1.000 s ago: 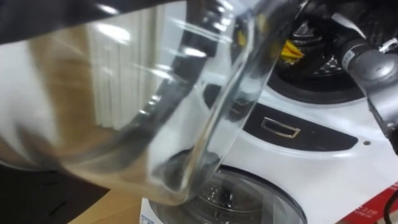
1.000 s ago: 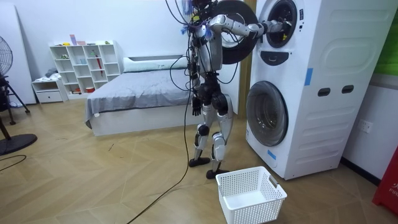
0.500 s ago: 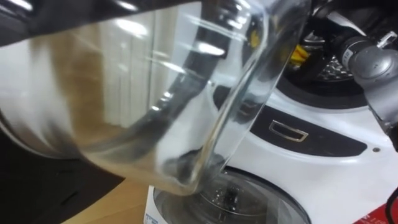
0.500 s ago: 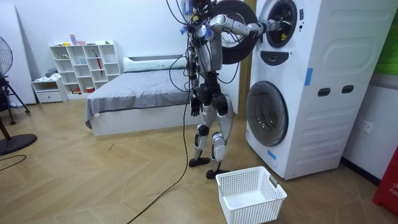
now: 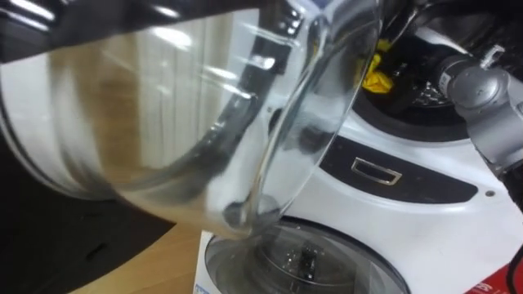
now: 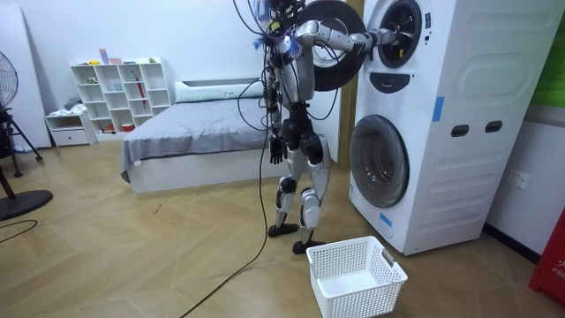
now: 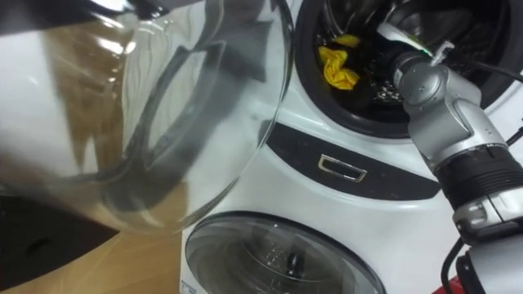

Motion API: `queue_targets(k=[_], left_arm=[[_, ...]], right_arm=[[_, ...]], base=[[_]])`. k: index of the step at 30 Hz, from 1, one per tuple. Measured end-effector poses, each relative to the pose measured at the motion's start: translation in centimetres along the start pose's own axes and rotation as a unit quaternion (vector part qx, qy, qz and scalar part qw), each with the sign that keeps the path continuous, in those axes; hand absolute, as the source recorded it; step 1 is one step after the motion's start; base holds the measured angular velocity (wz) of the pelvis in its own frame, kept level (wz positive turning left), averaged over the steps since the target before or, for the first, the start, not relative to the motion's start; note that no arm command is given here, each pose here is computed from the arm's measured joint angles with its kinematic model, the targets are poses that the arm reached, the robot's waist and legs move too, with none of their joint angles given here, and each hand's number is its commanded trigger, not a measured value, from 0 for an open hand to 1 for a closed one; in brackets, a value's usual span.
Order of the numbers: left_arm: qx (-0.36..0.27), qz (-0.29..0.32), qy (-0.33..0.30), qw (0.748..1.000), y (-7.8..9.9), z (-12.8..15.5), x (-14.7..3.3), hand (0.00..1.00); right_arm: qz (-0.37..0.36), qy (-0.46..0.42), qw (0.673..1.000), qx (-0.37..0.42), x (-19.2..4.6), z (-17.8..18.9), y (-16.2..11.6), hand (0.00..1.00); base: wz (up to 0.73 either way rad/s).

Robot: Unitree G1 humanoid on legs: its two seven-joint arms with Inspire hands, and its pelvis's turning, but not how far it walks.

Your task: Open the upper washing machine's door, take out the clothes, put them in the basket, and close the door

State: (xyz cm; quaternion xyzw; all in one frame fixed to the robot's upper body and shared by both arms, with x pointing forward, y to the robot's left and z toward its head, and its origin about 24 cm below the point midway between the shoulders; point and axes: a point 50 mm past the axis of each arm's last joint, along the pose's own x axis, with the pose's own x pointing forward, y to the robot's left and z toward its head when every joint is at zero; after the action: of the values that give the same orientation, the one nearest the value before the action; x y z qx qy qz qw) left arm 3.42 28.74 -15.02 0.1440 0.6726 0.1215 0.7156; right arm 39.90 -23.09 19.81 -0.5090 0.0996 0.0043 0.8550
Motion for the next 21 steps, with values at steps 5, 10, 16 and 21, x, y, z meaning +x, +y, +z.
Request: queue_targets(k=[5, 10, 16, 21], left_arm=[[-0.001, 0.000, -0.001, 1.000, 0.0, 0.1, 0.0, 0.00], [-0.001, 0.002, -0.018, 1.000, 0.2, 1.0, 0.0, 0.00], [0.002, 0.000, -0.034, 0.999, 0.1, 1.6, 0.1, 0.00], [0.004, 0.004, -0.030, 1.000, 0.3, 0.9, 0.1, 0.00]], right_arm=[[-0.013, 0.006, 1.000, -0.006, 0.0, -0.3, -0.4, 1.00], [-0.013, 0.006, 1.000, 0.005, -0.1, -0.5, -0.6, 1.00], [-0.011, -0.005, 0.999, 0.034, -0.1, -0.3, -0.5, 1.00], [-0.035, -0.093, 0.994, 0.041, -1.7, 2.8, -1.5, 1.00]], base=[[0.01], [0.00], [-0.02], [-0.13]])
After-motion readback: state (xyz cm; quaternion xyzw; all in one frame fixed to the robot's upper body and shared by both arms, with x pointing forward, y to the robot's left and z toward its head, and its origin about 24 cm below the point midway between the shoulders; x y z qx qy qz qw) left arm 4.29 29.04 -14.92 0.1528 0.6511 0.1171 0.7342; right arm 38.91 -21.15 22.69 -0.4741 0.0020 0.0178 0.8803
